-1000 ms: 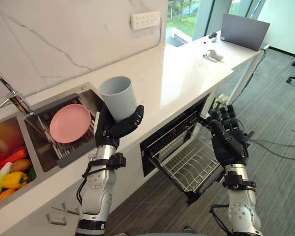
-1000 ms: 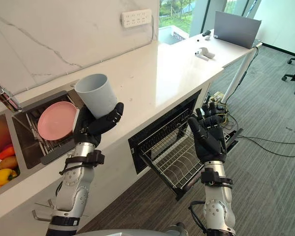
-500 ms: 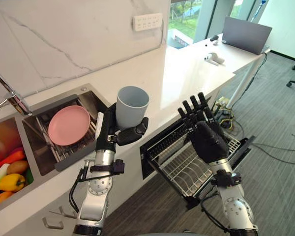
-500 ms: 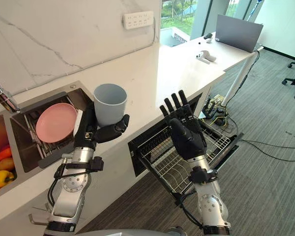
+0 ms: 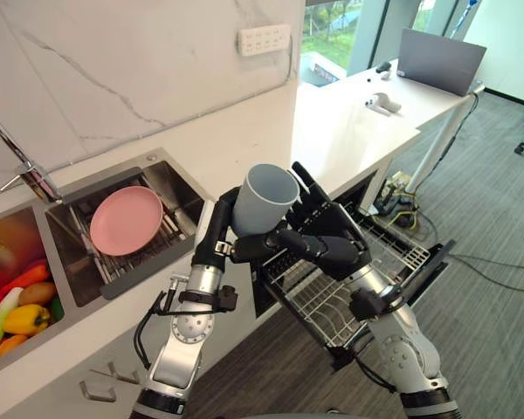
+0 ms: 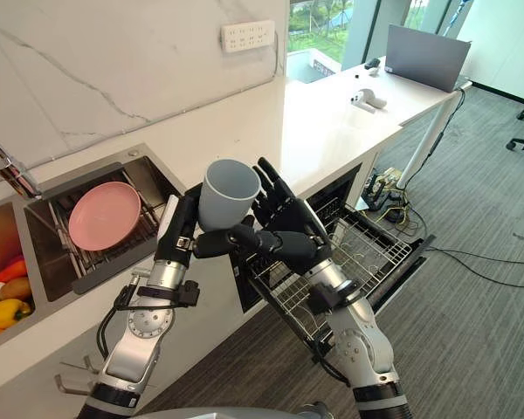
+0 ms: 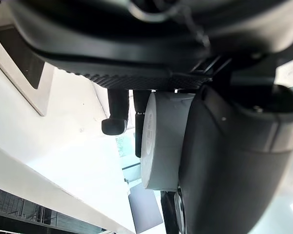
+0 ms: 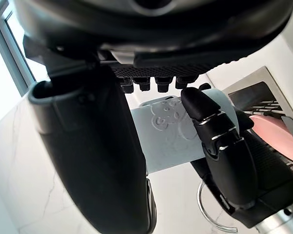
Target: Walk over to the sink, pick up the cup, carry it to the dishwasher, place the cup inside the dishwasher, then close the dishwasher door
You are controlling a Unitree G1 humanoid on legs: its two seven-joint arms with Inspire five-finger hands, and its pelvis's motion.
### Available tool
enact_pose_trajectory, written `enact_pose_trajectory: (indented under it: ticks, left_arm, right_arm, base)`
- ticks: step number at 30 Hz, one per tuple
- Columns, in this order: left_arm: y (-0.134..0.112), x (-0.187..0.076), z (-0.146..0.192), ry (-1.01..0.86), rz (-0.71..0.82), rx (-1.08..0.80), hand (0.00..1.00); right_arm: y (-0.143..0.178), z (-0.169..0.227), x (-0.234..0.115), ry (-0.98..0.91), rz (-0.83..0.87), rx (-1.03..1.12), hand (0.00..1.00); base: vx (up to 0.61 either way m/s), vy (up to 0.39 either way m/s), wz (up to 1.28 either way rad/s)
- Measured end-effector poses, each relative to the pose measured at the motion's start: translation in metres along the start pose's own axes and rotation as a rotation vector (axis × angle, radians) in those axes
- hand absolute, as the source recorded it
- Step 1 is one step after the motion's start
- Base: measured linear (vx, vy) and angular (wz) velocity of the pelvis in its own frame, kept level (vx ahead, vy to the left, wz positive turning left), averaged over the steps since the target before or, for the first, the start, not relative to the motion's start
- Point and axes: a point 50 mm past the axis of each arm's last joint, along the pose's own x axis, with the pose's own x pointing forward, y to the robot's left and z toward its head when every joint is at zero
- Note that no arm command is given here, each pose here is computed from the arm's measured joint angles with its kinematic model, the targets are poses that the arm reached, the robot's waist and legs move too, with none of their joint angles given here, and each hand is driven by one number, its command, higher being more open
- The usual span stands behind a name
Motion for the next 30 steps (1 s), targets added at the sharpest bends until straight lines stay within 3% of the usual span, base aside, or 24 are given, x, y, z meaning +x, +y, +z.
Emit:
enact_pose_trajectory:
  ticks: [8,9,23,24,30]
  left_arm:
    - [-0.011,0.0,0.0,0.017,-0.036,-0.024,0.0]
    - [-0.013,-0.001,-0.001,0.022,-0.042,-0.032,0.0]
    - [-0.016,0.001,0.0,0.05,-0.005,-0.126,0.0]
    - [-0.016,0.001,0.001,0.049,-0.004,-0.13,1.0]
    - [-0.016,0.002,0.002,0.042,-0.002,-0.164,1.0]
  right_arm:
    - [0.01,0.0,0.016,0.037,-0.07,-0.122,1.0]
    - [0.012,-0.002,0.018,0.038,-0.084,-0.117,0.0]
    - [0.028,-0.011,0.04,-0.01,-0.233,-0.227,0.0]
    - [0.029,-0.012,0.04,-0.015,-0.235,-0.222,0.0]
    - [0.031,-0.015,0.041,-0.064,-0.277,-0.164,0.0]
  base:
    - [-0.03,-0.009,0.07]
    - [-0.03,-0.008,0.02]
    - [-0.02,-0.014,0.05]
    - [-0.03,-0.014,0.06]
    - [-0.04,-0.018,0.06]
